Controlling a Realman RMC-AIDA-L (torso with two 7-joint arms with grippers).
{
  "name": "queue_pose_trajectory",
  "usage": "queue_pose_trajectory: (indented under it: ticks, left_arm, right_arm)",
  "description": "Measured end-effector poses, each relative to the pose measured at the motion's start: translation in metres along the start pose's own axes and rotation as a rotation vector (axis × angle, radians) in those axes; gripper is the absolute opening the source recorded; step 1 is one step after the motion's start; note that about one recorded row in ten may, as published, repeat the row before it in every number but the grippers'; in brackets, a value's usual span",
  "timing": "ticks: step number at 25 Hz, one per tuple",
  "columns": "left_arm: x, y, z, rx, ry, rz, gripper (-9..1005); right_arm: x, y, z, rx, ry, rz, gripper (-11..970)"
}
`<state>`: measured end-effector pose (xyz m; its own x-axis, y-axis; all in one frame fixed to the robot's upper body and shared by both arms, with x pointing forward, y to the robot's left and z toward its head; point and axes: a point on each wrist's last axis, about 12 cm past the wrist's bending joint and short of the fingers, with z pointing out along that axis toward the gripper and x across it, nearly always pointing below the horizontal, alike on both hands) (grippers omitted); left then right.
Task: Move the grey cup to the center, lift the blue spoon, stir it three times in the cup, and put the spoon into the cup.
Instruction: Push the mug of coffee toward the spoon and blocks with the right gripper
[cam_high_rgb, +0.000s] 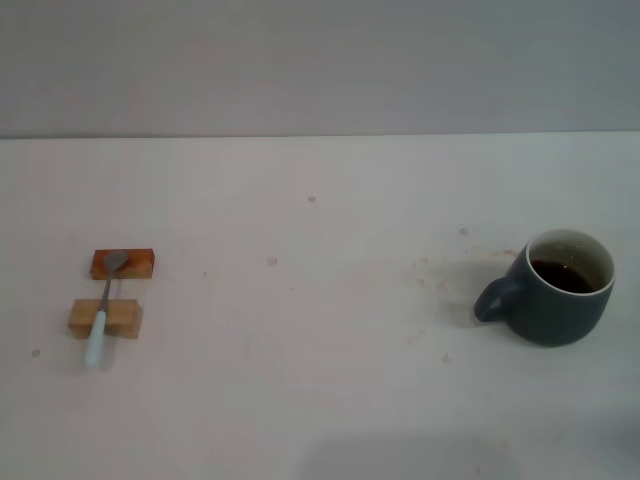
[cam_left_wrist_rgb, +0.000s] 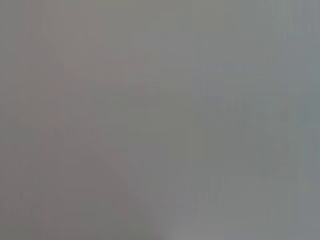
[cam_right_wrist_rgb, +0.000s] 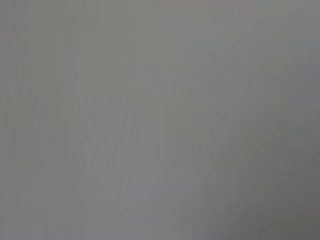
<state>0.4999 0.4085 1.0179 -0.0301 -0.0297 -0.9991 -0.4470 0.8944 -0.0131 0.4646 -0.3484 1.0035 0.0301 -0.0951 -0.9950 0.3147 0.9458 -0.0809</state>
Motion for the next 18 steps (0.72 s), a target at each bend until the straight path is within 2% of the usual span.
queue_pose_trajectory:
  ticks: [7, 18]
  left_arm:
    - [0.0007, 0.0050, -0.0019, -0.014, 0.001, 0.000, 578]
    - [0.0012, 0.0033, 0.0008, 0.000, 0.018, 0.005, 583]
  right_arm:
    - [-0.0013, -0.0011, 0.0037, 0.001, -0.005, -0.008, 678]
    - [-0.0035, 0.0021, 0.0077, -0.007, -0.014, -0.005, 645]
